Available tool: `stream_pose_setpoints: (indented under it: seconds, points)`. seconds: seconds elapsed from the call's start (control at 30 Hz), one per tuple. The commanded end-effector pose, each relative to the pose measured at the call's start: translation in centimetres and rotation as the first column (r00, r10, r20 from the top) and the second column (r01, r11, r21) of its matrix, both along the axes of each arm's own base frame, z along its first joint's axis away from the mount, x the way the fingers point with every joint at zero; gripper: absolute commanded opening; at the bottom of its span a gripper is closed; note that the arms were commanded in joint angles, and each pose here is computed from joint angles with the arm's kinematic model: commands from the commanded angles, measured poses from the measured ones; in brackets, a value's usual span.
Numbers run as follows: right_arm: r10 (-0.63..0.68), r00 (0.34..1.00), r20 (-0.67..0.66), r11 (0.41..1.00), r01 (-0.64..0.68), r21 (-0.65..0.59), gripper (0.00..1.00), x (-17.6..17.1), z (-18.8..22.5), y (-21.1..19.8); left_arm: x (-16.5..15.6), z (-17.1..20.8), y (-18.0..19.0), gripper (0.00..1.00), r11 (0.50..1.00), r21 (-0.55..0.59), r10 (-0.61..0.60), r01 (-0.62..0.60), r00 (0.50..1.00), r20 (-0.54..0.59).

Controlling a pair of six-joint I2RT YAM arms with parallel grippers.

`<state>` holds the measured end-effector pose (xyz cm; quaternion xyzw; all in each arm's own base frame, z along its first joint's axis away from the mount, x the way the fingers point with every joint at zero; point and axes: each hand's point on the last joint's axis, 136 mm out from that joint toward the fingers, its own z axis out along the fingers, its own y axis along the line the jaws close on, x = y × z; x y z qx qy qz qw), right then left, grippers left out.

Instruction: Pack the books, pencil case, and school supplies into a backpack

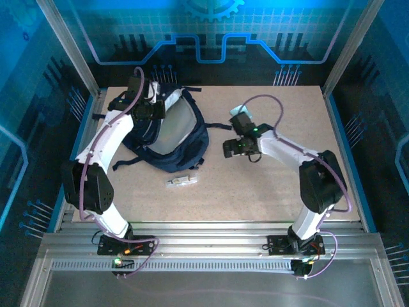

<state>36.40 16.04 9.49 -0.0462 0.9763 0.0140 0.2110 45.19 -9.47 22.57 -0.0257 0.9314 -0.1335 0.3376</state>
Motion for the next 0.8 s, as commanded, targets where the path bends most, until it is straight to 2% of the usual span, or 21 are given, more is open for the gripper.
stream_pose_setpoints:
  seconds: [0.0, 0.1, 0.2, 0.4, 0.47, 0.63, 0.77]
  points:
    - [-0.144, 0.99, 0.001, 0.989, 0.144, -0.028, 1.0, -0.8, 1.0, -4.1, -0.5, 4.0, -4.6, 0.0, 0.992, -0.088, -0.087, 0.093, 0.994, 0.069]
    - [-0.281, 0.96, 0.016, 0.956, 0.282, -0.079, 1.0, -1.4, 1.7, -9.1, -1.0, 3.9, -7.5, 0.0, 0.986, -0.091, -0.133, 0.139, 0.989, 0.065]
    - [-0.433, 0.901, 0.015, 0.898, 0.432, -0.079, 1.0, -2.9, 1.8, -14.8, -1.6, 3.6, -10.2, 0.0, 0.979, -0.114, -0.161, 0.168, 0.984, 0.073]
    - [-0.653, 0.758, 0.004, 0.754, 0.65, -0.099, 1.0, -7.0, 1.0, -23.9, -2.3, 3.4, -13.9, 0.0, 0.952, -0.223, -0.201, 0.212, 0.977, 0.072]
    - [-0.72, 0.694, 0.004, 0.69, 0.715, -0.112, 1.0, -8.8, 0.6, -26.6, -2.6, 3.5, -15.0, 0.0, 0.942, -0.237, -0.227, 0.238, 0.971, 0.073]
    - [-0.825, 0.562, -0.054, 0.564, 0.825, -0.042, 1.0, -11.9, -1.3, -30.1, -3.1, 3.3, -17.0, 0.0, 0.92, -0.264, -0.284, 0.289, 0.957, 0.057]
    - [-0.859, 0.502, -0.101, 0.508, 0.86, -0.042, 1.0, -13.4, -3.3, -31.1, -3.1, 3.2, -17.4, 0.0, 0.915, -0.274, -0.295, 0.298, 0.954, 0.051]
